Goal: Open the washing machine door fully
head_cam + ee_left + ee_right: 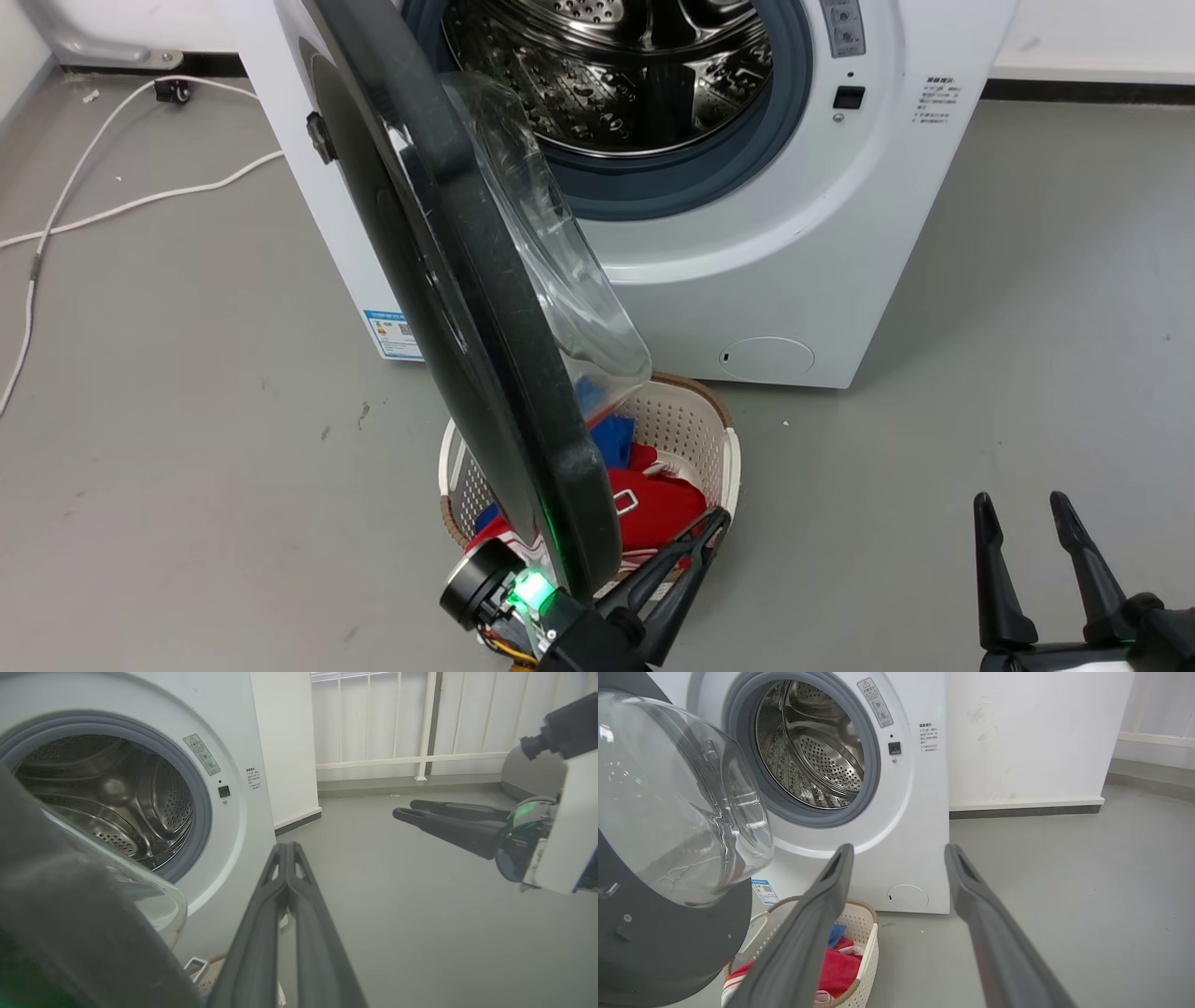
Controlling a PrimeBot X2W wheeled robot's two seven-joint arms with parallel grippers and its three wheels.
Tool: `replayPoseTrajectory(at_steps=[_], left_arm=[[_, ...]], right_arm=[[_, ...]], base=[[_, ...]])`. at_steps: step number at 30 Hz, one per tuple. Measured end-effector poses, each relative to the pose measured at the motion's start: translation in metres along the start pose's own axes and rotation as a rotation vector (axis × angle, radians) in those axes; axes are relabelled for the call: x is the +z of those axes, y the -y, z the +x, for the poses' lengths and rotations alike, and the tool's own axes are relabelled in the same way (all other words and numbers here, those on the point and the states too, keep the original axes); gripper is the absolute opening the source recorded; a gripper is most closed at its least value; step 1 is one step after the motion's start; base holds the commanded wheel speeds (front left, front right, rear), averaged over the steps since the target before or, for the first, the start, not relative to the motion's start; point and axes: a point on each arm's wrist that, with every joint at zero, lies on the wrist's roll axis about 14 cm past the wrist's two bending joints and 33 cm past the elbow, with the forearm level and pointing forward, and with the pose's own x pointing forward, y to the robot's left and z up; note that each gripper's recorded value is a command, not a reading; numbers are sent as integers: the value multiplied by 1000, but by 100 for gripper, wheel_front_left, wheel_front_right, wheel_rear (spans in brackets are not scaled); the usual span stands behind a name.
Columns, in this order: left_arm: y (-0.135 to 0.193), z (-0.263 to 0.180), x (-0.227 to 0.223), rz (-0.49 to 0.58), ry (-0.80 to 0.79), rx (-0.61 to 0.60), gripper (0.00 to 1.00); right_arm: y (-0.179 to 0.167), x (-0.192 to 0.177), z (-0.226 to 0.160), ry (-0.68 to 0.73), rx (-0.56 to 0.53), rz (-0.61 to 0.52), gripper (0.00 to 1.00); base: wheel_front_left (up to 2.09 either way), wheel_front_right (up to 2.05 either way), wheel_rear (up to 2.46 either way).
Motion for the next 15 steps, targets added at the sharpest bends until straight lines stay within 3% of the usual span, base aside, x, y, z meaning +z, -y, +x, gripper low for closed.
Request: replayPoseTrajectory(at_steps=[15], left_arm=[[-43, -22, -23, 0, -81, 195, 0]], right_arm=[[-5, -15, 3, -46, 19, 9, 100]], base=[[0, 0, 0]])
